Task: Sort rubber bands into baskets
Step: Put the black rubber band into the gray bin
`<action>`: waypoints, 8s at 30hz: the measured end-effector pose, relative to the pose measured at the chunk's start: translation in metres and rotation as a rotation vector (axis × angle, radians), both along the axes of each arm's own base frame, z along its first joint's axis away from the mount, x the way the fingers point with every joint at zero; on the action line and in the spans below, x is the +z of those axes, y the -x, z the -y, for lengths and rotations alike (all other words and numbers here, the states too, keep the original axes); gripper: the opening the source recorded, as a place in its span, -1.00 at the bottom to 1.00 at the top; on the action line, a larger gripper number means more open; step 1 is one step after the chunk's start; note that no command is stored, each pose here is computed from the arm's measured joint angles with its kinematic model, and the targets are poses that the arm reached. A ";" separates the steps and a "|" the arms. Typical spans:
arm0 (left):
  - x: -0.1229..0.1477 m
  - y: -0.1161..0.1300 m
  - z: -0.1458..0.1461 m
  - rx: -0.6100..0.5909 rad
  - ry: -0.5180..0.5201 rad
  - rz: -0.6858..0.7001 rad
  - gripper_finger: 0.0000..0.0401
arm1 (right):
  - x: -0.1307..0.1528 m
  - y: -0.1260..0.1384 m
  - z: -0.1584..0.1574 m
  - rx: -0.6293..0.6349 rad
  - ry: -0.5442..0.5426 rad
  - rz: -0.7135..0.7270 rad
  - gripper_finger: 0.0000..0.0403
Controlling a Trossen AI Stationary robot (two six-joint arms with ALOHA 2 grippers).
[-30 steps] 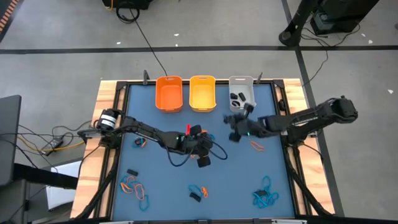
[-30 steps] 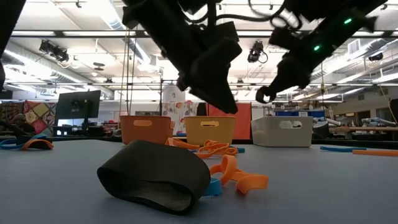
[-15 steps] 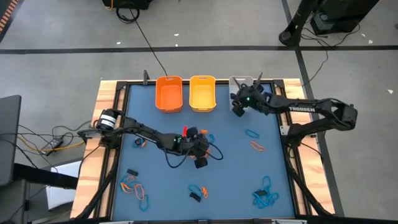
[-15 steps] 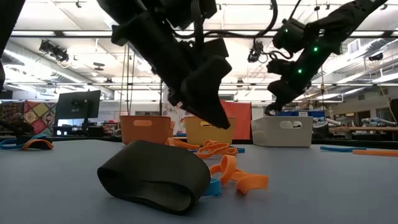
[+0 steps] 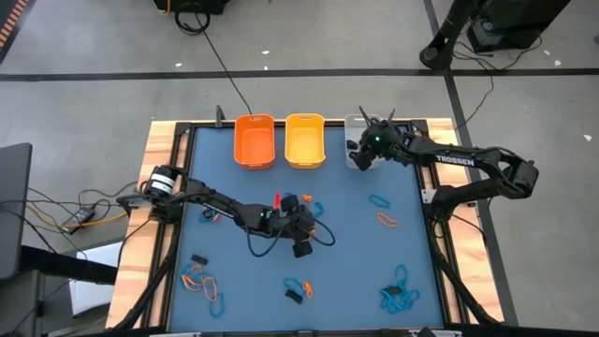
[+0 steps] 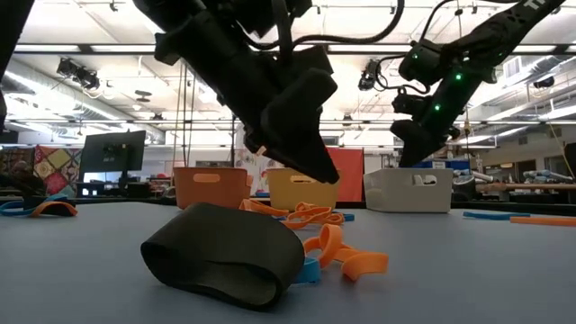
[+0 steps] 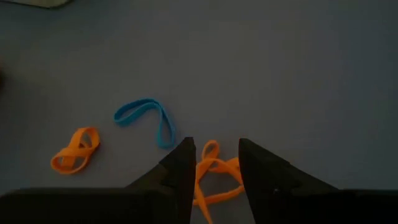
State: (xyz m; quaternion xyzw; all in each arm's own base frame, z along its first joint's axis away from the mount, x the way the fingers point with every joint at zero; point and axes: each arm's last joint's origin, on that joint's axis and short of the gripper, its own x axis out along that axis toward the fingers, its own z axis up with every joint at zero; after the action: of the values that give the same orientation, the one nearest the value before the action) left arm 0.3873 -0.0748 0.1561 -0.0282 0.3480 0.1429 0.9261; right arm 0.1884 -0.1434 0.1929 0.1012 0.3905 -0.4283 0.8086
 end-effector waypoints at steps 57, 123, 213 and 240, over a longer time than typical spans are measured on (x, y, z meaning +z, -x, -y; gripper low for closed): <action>0.006 -0.006 -0.009 0.002 -0.104 0.056 -0.37 | -0.045 0.070 -0.262 0.887 -0.742 0.263 -0.11; 0.025 0.005 -0.018 0.028 -0.051 0.019 -0.37 | -0.068 0.054 -0.280 1.135 -0.496 0.194 -0.83; 0.027 0.133 -0.059 0.314 -0.022 -0.105 -0.37 | 0.007 0.003 -0.023 0.138 0.082 0.002 0.07; 0.024 0.219 -0.052 0.467 0.143 -0.880 -0.37 | 0.017 -0.032 -0.071 0.534 -0.052 0.270 -0.13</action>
State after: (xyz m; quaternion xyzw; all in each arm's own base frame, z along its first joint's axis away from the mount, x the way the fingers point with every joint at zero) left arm 0.1679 -0.0224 0.1802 -0.1056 0.6987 0.3207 0.6307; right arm 0.2202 -0.0720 0.2095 0.0715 0.3030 -0.1728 0.9345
